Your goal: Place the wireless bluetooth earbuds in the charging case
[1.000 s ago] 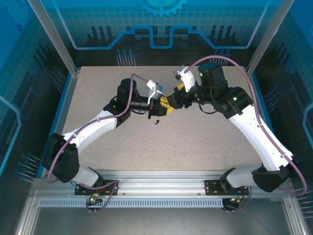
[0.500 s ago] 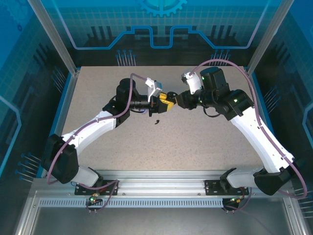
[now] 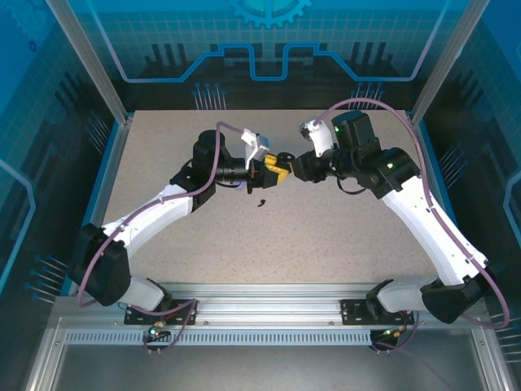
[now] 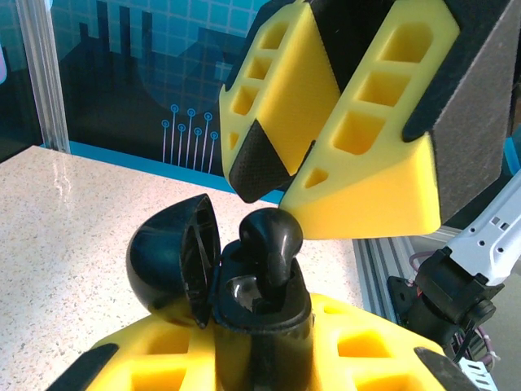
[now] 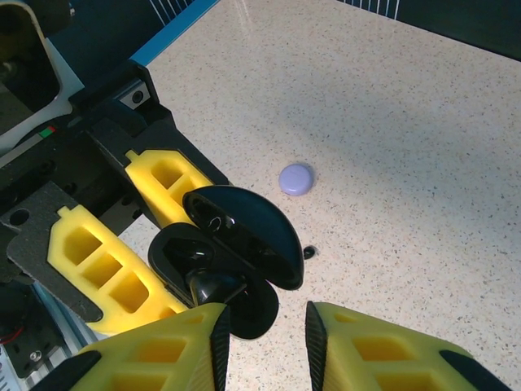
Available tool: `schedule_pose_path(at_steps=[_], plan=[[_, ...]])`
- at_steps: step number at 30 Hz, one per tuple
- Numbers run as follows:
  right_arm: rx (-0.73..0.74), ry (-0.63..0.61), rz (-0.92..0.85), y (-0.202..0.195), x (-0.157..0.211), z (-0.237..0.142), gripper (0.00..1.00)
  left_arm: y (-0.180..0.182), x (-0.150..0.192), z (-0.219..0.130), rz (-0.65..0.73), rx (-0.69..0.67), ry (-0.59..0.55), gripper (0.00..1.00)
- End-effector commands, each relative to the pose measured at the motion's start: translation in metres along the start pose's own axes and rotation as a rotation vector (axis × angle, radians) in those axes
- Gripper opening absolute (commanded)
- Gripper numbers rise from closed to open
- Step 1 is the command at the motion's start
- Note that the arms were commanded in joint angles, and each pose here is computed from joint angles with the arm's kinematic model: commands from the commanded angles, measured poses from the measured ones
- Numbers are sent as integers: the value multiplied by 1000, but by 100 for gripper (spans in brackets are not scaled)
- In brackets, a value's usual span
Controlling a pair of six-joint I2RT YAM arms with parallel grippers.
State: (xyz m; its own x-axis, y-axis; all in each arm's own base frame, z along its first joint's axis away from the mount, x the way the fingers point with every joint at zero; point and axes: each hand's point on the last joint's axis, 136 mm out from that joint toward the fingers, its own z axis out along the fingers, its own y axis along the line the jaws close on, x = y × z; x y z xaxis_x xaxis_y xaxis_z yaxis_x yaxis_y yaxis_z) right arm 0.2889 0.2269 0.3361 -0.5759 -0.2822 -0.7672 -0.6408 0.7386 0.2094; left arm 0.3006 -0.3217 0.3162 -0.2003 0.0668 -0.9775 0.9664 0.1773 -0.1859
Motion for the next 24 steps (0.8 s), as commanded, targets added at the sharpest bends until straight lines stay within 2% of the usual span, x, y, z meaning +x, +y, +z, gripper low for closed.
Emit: schedule_pose_path(at_steps=[1,6,12,18,24], plan=[[-55,11,-24,10,-3,2,35,-19,-17,-4,67,68,-30,0],[-58,38,-50,13,-4,7,39,-24,-17,-3,63,98,-29,0],[68,41,-32,-7,-4,5,42,-19,-17,-3,63,67,-28,0],[-84,6,-58,22,-9,-3,45,-14,-18,-3,59,39,-28,0],[-93,17,-63,24,-8,0,46,-14,-17,-3,53,41,-24,0]])
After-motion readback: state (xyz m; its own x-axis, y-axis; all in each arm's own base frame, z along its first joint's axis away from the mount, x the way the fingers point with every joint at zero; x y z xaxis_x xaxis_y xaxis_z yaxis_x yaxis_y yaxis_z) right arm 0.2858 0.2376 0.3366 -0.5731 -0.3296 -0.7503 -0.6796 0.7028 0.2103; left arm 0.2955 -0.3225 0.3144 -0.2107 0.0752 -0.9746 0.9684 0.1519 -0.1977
